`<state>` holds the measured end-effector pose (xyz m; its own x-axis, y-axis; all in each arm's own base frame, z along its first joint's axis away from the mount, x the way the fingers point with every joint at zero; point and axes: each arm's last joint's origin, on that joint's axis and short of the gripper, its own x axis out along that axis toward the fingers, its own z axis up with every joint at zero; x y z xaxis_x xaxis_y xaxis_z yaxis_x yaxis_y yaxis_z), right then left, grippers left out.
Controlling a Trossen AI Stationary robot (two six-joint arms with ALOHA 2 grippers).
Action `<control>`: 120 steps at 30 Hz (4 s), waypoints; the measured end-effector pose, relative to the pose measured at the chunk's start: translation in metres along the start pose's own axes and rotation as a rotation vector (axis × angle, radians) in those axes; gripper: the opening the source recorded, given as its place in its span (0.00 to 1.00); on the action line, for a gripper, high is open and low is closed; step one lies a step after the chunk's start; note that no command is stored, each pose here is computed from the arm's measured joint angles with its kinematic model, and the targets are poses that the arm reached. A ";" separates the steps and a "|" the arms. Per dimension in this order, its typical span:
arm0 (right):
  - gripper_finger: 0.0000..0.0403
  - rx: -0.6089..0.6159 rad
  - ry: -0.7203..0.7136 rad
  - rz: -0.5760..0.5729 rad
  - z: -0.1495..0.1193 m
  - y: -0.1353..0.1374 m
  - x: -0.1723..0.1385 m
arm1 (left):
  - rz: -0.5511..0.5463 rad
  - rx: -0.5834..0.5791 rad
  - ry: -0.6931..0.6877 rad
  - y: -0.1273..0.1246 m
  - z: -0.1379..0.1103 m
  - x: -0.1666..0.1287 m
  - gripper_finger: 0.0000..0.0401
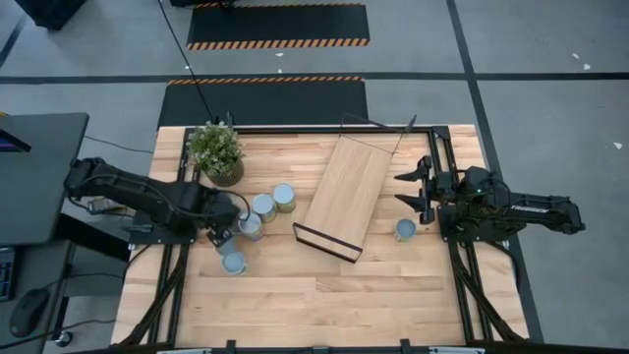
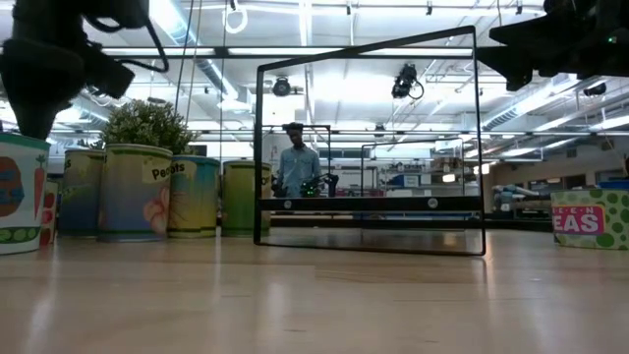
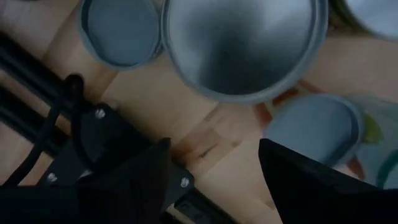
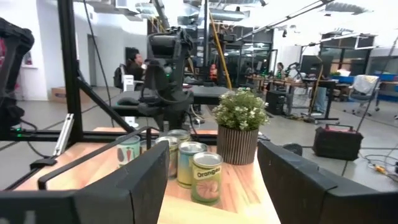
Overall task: Pick and place cans onto a shelf
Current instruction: Put the canned peas on the shelf
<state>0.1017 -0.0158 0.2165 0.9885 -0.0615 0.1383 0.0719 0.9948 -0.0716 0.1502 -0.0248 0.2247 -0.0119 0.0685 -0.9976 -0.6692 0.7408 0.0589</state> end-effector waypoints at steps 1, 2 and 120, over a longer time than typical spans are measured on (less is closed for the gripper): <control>0.63 0.001 0.005 0.002 0.000 0.000 0.000 | -0.001 -0.003 -0.001 0.000 0.002 0.002 0.65; 0.62 0.002 0.010 0.002 -0.001 0.000 0.000 | 0.002 -0.008 0.002 0.001 0.003 0.005 0.67; 0.69 0.052 0.175 -0.069 -0.017 -0.002 0.005 | -0.041 1.132 -0.469 -0.137 0.316 -0.032 0.88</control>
<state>0.1087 -0.0194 0.2004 0.9899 -0.1381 -0.0332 0.1376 0.9904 -0.0160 0.4768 0.0827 0.2601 0.4189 0.0924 -0.9033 0.3632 0.8947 0.2600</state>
